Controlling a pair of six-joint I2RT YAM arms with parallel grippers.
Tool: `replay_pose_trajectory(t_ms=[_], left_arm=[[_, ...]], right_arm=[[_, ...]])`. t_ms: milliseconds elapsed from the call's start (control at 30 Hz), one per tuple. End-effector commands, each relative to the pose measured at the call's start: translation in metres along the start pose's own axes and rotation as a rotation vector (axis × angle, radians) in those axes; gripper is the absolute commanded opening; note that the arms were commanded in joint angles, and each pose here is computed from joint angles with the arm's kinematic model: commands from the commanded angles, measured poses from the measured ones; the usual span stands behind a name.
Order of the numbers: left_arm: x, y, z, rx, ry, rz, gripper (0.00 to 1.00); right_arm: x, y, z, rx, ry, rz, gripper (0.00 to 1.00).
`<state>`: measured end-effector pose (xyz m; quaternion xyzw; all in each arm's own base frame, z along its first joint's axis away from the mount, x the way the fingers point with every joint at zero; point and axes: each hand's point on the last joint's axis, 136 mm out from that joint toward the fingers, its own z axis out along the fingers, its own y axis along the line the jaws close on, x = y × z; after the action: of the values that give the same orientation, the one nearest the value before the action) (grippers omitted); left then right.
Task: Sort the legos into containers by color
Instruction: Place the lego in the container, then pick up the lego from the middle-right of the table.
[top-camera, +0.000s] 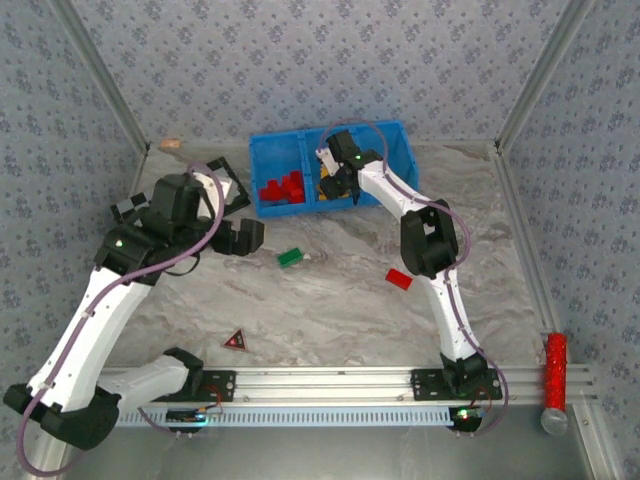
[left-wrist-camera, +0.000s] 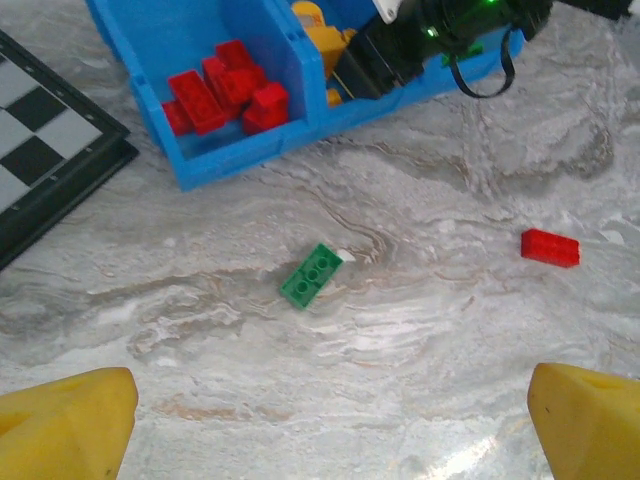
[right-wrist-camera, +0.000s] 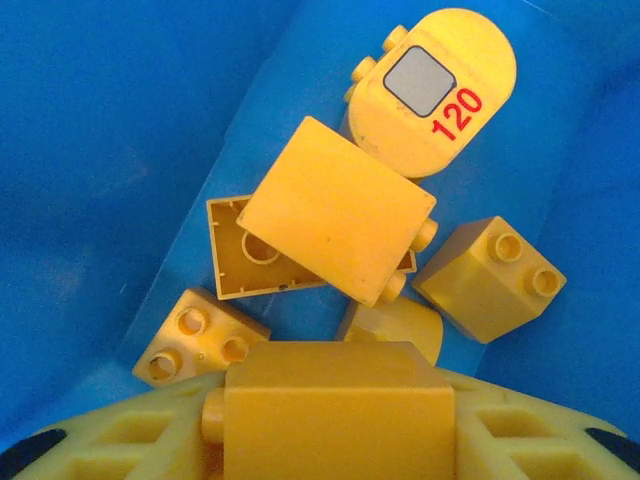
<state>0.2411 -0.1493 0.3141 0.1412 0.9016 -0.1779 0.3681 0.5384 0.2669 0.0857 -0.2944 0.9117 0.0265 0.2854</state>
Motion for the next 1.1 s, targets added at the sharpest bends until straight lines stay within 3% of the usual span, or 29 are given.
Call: replay_pose_trajectory(t_ms=[0,167,300,467,767,933,1067], left_arm=[[0.009,-0.013,0.010,0.023,0.045,-0.009,1.00],[0.017,-0.041,0.025,0.057,0.075,0.031,1.00],[0.034,-0.067,0.039,0.115,0.121,0.193,1.00],[0.058,-0.108,0.074,0.252,0.172,0.421,1.00],[0.072,-0.188,0.157,0.370,0.213,0.575,1.00],[0.078,-0.218,0.200,0.378,0.310,0.543,1.00],[0.089,-0.234,0.226,0.310,0.389,0.460,1.00]], right_arm=[[-0.009,-0.005,-0.020,0.002,-0.029,-0.015,0.55],[-0.019,-0.011,-0.048,0.001,-0.072,-0.012,0.60],[-0.031,-0.015,-0.078,0.000,-0.130,-0.001,0.60],[-0.051,-0.019,-0.147,-0.013,-0.218,0.009,0.63],[-0.036,-0.024,-0.263,-0.016,-0.293,0.046,0.75],[-0.007,-0.040,-0.309,0.030,-0.322,0.103,0.81],[0.017,-0.056,-0.332,0.056,-0.325,0.183,0.88]])
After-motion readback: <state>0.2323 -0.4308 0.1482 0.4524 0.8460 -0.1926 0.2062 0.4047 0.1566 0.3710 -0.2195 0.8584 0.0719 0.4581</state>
